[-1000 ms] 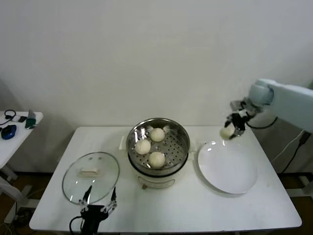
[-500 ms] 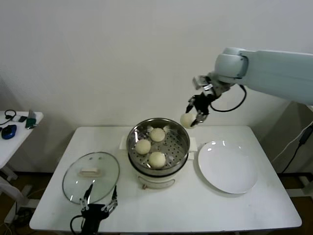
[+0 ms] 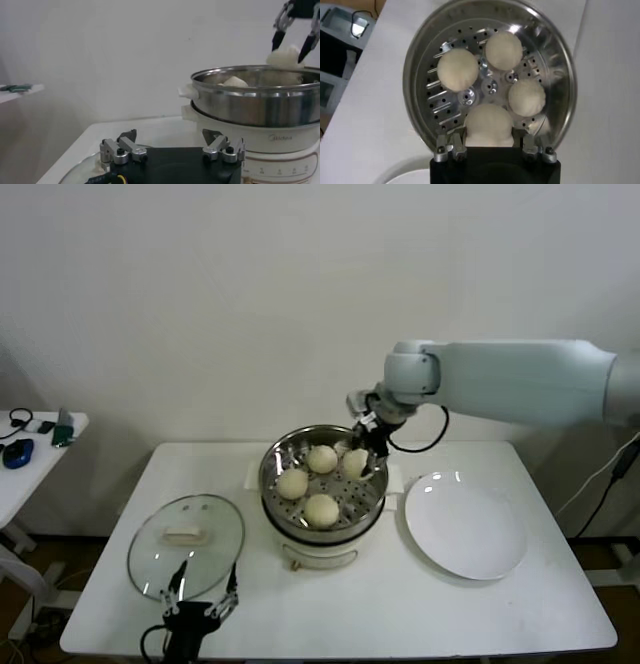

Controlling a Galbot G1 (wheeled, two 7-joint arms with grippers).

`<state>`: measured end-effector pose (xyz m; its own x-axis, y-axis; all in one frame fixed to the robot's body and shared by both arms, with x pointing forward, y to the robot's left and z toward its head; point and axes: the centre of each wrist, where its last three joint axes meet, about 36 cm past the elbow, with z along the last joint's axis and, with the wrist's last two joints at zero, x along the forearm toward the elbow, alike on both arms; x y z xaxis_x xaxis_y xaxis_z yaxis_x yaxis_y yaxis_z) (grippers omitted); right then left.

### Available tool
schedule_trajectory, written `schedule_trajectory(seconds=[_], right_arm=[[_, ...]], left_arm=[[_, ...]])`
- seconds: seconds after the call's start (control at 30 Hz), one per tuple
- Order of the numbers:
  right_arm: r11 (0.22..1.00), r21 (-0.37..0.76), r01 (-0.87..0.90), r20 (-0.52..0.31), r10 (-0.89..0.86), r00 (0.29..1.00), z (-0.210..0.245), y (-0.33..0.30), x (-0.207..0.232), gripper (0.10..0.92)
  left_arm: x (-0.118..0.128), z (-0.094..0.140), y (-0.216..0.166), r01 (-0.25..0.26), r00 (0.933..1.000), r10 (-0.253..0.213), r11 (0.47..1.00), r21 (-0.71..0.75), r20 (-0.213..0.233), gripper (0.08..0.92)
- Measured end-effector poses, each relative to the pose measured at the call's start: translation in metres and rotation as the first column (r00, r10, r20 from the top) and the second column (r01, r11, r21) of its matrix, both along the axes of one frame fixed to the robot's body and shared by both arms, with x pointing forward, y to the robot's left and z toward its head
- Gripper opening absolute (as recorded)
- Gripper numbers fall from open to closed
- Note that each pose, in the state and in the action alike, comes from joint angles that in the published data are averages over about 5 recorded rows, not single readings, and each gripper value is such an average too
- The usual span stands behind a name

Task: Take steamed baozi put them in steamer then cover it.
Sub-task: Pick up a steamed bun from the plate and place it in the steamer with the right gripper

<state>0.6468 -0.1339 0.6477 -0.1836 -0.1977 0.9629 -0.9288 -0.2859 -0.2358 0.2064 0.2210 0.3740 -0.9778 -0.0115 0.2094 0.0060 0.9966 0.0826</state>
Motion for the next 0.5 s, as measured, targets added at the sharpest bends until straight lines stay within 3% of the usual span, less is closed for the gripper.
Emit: schedule_trajectory(seconds=[0.33,0.5], right_arm=[[1.0,-0.021,-0.007,0.007,0.007,1.0,-0.041,0.014,0.001,0.632],[1.0,-0.023,-0.011,0.01,0.011,1.0,-0.048,0.017,0.0,0.737]], left_arm=[[-0.001,0.002,0.0,0.001,1.0,-0.001,1.0,0.003,0.005,0.823],[-0.001,0.003,0.001,-0.002,1.0,0.002,1.0,0.005,0.009,0.823]])
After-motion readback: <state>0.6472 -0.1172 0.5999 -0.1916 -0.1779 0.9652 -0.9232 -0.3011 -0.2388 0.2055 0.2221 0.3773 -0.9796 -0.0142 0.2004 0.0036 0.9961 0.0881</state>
